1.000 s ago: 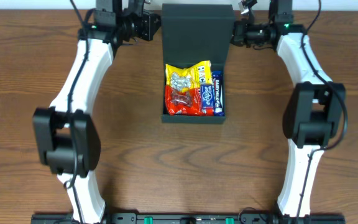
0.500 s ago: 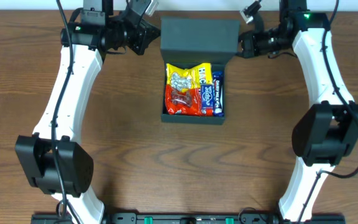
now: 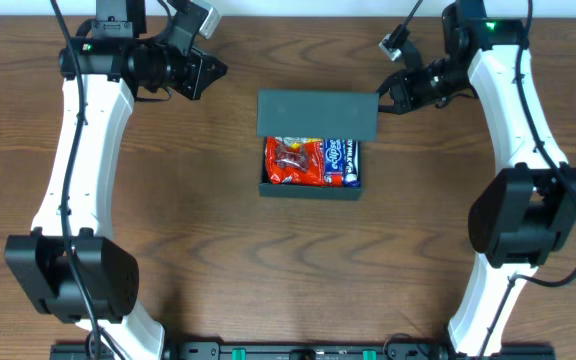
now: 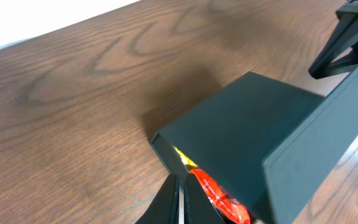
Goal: Pack container
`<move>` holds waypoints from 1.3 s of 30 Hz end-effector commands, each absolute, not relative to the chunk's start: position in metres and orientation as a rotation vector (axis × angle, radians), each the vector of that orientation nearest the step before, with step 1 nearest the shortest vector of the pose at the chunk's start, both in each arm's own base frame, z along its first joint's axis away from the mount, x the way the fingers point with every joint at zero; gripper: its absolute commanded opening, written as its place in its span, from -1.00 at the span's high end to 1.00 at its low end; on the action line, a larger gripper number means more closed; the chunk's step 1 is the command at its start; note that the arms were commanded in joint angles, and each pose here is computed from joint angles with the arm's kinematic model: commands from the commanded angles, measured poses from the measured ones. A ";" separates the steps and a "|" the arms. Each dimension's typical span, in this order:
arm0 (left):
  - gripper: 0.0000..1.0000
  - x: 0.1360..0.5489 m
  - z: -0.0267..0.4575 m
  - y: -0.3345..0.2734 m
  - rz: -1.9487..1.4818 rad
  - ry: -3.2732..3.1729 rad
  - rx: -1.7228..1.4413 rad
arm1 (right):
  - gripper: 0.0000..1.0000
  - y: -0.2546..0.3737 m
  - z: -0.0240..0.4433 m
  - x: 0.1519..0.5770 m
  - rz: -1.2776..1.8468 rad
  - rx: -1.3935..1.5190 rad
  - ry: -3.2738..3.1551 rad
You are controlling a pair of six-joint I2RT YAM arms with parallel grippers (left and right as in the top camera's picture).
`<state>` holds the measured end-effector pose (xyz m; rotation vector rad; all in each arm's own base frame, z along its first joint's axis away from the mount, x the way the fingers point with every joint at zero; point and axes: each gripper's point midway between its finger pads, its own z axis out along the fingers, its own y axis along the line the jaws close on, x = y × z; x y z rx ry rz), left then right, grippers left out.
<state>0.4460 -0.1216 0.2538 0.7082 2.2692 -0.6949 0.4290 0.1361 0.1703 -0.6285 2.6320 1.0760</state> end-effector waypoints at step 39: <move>0.88 0.348 0.146 -0.227 -0.757 2.509 1.158 | 0.97 0.104 0.200 0.472 0.904 -0.455 2.516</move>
